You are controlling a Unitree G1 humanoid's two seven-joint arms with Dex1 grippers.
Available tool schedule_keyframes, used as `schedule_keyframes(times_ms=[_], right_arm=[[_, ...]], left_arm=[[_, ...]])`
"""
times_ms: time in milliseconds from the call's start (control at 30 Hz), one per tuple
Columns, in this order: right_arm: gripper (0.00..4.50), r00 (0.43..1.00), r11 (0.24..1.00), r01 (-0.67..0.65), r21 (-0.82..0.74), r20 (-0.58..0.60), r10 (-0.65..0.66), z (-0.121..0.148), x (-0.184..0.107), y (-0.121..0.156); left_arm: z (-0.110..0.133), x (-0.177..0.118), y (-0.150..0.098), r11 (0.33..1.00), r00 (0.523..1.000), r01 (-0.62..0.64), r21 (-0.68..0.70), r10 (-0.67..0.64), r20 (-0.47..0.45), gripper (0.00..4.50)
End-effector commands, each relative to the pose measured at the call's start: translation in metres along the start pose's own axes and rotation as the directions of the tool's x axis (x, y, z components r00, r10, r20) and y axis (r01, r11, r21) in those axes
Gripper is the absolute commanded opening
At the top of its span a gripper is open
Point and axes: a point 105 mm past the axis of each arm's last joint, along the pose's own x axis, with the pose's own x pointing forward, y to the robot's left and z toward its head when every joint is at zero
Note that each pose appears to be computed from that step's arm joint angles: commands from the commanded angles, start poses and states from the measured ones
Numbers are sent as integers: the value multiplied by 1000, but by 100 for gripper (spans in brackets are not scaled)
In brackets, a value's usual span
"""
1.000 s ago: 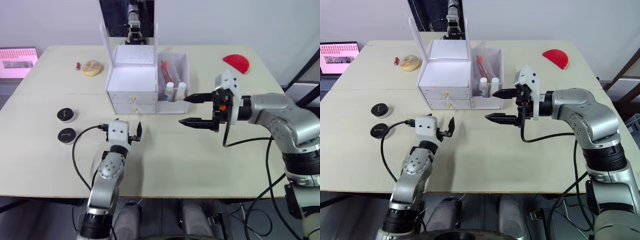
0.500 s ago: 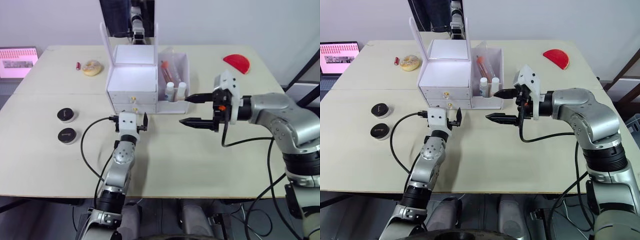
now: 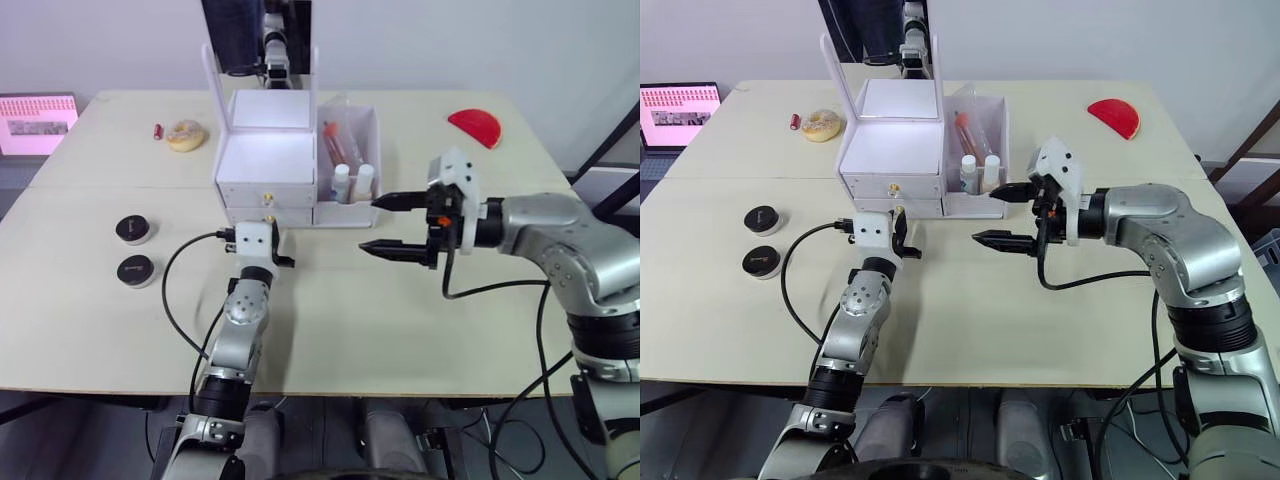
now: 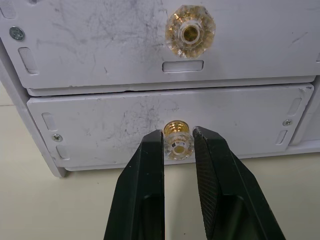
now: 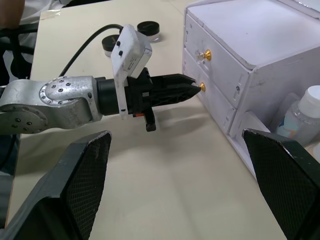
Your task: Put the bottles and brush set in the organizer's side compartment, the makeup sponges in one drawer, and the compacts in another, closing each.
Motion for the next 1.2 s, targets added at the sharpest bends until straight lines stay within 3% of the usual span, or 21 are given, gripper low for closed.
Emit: schedule_keyframes(times_ms=[33, 367, 800, 1200], right_arm=[[450, 999, 999, 10, -44, 34, -8, 13, -5, 1], [450, 1000, 999, 10, -45, 27, -9, 13, -5, 1], [450, 1000, 999, 14, -48, 17, -14, 10, -5, -4], [450, 1000, 998, 12, -54, 16, -11, 11, -6, -5]], left_arm=[[11, 2, -1, 1000, 999, 2, -12, -2, 45, 30], [14, -31, -9, 990, 988, 138, 35, -140, 63, 30], [16, -90, -1, 964, 964, 260, 58, -262, 42, 30], [15, -95, 2, 966, 967, 251, 66, -253, 25, 30]])
